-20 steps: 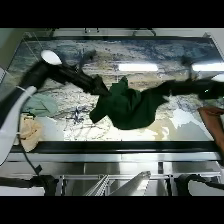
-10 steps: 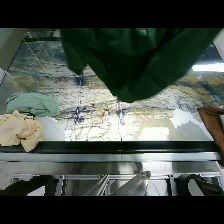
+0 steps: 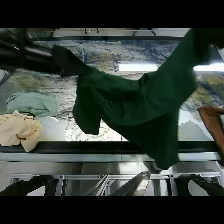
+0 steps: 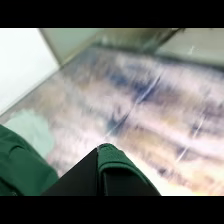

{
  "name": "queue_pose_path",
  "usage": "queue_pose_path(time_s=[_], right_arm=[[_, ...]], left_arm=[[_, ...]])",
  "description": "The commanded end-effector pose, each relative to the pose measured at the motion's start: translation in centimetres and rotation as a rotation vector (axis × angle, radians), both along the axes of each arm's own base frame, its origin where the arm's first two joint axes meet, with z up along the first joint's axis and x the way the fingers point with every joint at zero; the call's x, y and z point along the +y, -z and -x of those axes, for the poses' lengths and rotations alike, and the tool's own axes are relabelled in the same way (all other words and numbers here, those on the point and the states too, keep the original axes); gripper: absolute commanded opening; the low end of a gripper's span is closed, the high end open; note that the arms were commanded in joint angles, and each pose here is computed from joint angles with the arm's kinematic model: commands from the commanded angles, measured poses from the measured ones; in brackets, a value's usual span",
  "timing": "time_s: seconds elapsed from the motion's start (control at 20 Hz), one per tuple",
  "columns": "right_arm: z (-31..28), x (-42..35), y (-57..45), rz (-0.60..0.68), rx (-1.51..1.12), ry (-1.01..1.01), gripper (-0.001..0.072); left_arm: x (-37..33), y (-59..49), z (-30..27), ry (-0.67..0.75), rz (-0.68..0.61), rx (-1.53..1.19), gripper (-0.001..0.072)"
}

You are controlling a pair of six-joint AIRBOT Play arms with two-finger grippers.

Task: Fold the shirts.

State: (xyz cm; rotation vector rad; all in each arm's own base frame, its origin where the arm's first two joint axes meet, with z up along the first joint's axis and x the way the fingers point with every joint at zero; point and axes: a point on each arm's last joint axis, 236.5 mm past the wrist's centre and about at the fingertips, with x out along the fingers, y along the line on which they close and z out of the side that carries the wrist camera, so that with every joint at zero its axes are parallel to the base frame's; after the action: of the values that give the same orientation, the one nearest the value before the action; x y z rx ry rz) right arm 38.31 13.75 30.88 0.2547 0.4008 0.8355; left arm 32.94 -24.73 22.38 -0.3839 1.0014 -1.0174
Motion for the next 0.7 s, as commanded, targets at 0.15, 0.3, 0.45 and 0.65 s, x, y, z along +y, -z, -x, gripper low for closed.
queue_pose_path(time_s=[0.15,0.3,0.45,0.65], right_arm=[[-9.8,3.6,22.0,-0.03,0.483,-0.031,0.0474],[-9.9,1.6,25.7,-0.056,0.625,-0.004,0.0474],[-5.7,-2.4,28.7,0.032,0.813,-0.037,0.0219],[1.4,-5.7,31.7,-0.05,1.065,0.013,0.0225]], left_arm=[[5.9,17.4,-5.1,-0.102,-0.04,0.419,0.0378],[10.5,20.9,-6.3,-0.18,-0.001,0.557,0.072],[12.4,22.1,-5.9,-0.183,0.022,0.631,0.072],[8.0,22.1,-4.0,-0.061,-0.018,0.627,0.072]])
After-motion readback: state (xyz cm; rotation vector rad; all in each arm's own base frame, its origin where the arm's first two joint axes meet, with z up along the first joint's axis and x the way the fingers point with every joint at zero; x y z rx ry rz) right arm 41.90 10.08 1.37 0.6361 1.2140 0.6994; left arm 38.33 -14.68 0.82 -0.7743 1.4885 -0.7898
